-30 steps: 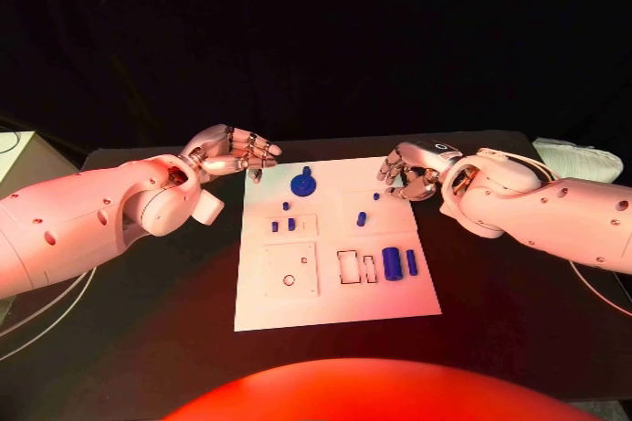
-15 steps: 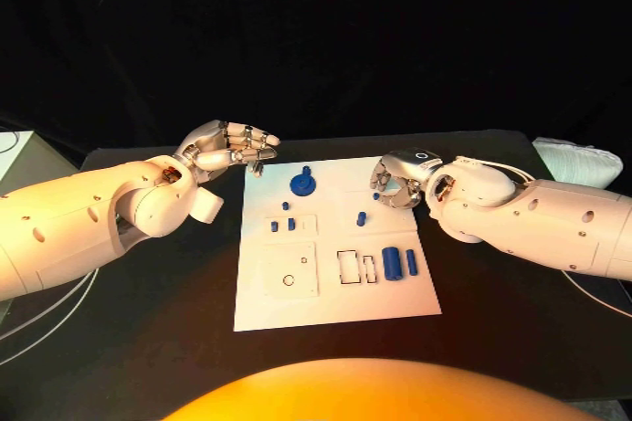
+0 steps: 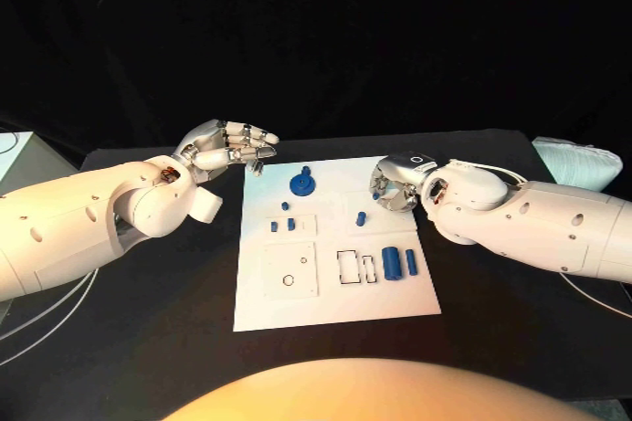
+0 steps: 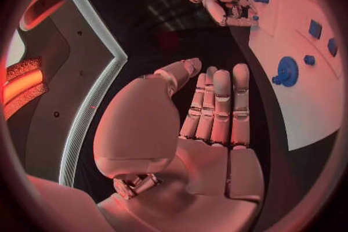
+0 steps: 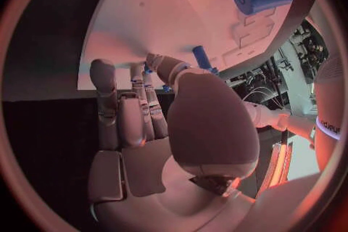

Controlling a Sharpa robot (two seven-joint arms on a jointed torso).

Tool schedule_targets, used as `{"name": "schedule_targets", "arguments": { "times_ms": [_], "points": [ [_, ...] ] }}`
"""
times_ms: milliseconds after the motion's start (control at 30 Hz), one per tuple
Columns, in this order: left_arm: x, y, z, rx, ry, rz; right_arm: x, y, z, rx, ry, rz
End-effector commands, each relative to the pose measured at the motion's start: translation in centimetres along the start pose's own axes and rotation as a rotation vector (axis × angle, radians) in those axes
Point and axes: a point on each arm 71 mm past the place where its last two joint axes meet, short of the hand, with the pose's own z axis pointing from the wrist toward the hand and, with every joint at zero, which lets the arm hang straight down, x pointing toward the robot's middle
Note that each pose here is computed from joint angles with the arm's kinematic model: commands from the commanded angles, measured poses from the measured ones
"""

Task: Assemble the parts on the task board

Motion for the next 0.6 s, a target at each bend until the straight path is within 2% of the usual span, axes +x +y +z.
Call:
{"name": "schedule_targets", "arguments": {
  "times_ms": [33, 600],
  "points": [
    [0.14, -0.18, 0.02, 0.016, 0.013, -0.018, 0.74, 0.31, -0.04, -0.005, 0.036, -0.020],
    [-0.03, -0.11, -0.03, 0.010, 0.011, -0.017, 1.11, 1.24, 0.41, -0.015, 0.042, -0.010]
  ]
}}
